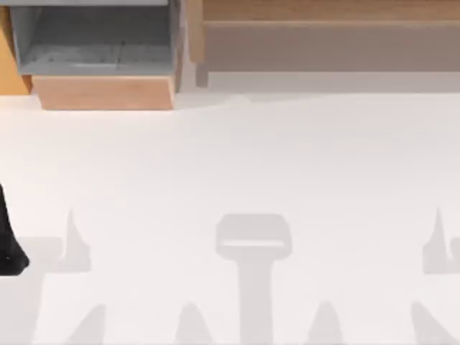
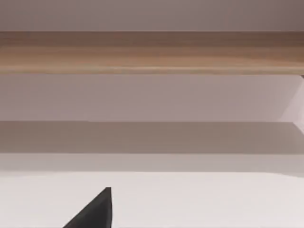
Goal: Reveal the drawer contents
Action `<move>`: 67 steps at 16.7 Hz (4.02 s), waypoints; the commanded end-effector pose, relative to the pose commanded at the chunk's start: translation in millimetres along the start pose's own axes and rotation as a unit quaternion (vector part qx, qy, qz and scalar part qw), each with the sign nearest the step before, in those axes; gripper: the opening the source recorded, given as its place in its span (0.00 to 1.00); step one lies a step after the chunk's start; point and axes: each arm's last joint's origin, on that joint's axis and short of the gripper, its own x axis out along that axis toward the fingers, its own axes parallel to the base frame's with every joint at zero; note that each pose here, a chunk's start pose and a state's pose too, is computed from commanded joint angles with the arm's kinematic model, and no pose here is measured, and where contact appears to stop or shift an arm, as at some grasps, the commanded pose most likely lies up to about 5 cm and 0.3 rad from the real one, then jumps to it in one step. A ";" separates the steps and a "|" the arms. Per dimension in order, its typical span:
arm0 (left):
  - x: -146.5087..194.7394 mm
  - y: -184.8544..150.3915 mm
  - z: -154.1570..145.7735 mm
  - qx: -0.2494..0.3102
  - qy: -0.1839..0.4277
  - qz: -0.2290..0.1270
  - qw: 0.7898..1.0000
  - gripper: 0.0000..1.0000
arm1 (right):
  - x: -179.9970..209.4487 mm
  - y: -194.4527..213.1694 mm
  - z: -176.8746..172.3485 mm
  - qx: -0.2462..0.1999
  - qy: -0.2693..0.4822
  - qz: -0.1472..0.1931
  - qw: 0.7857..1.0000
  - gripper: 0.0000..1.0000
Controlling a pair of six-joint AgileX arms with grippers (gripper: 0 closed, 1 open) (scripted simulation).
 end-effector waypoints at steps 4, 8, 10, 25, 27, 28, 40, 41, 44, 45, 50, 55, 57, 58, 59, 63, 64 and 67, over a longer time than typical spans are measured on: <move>1.0 -1.1 6.7 0.000 -0.008 0.002 1.000 1.00 | 0.0 0.0 0.0 0.000 0.000 0.000 1.000 1.00; 11.8 -8.2 32.1 -0.002 -0.022 0.005 1.000 1.00 | 0.0 0.0 0.0 0.000 0.000 0.000 1.000 1.00; 24.1 -15.4 45.5 -0.004 -0.022 0.004 1.000 1.00 | 0.0 0.0 0.0 0.000 0.000 0.000 1.000 1.00; 124.5 -109.1 56.4 0.000 0.000 0.000 1.000 1.00 | 0.0 0.0 0.0 0.000 0.000 0.000 1.000 1.00; 124.5 -109.1 56.4 0.000 0.000 0.000 1.000 1.00 | 0.0 0.0 0.0 0.000 0.000 0.000 1.000 1.00; 124.1 -107.8 55.4 0.001 0.002 0.001 1.000 1.00 | 0.0 0.0 0.0 0.000 0.000 0.000 1.000 1.00; 248.5 11.0 30.9 0.332 0.016 0.063 0.941 1.00 | 0.0 0.0 0.0 0.000 0.000 0.000 1.000 1.00; 259.3 31.4 23.4 0.382 0.020 0.064 0.922 1.00 | 0.0 0.0 0.0 0.000 0.000 0.000 1.000 1.00; 282.4 88.2 -2.0 0.519 0.026 0.053 0.853 1.00 | 0.0 0.0 0.0 0.000 0.000 0.000 1.000 1.00; 287.4 104.3 -11.1 0.558 0.025 0.046 0.828 1.00 | 0.0 0.0 0.0 0.000 0.000 0.000 1.000 1.00; 299.1 161.1 -51.6 0.681 0.006 0.009 0.732 1.00 | 0.0 0.0 0.0 0.000 0.000 0.000 1.000 1.00; 301.9 172.2 -64.9 0.707 -0.007 -0.007 0.707 1.00 | 0.0 0.0 0.0 0.000 0.000 0.000 1.000 1.00; 301.9 172.2 -64.9 0.707 -0.007 -0.007 0.707 1.00 | 0.0 0.0 0.0 0.000 0.000 0.000 1.000 1.00; 301.9 170.0 -64.8 0.706 -0.007 -0.009 0.708 1.00 | 0.0 0.0 0.0 0.000 0.000 0.000 1.000 1.00; 302.6 170.2 -64.6 0.706 -0.007 -0.009 0.708 1.00 | 0.0 0.0 0.0 0.000 0.000 0.000 1.000 1.00; 318.3 171.6 -64.7 0.707 -0.007 -0.007 0.707 1.00 | 0.0 0.0 0.0 0.000 0.000 0.000 1.000 1.00; 322.5 171.7 -64.8 0.707 -0.007 -0.007 0.707 1.00 | 0.0 0.0 0.0 0.000 0.000 0.000 1.000 1.00; 326.9 171.7 -64.9 0.707 -0.007 -0.007 0.707 1.00 | 0.0 0.0 0.0 0.000 0.000 0.000 1.000 1.00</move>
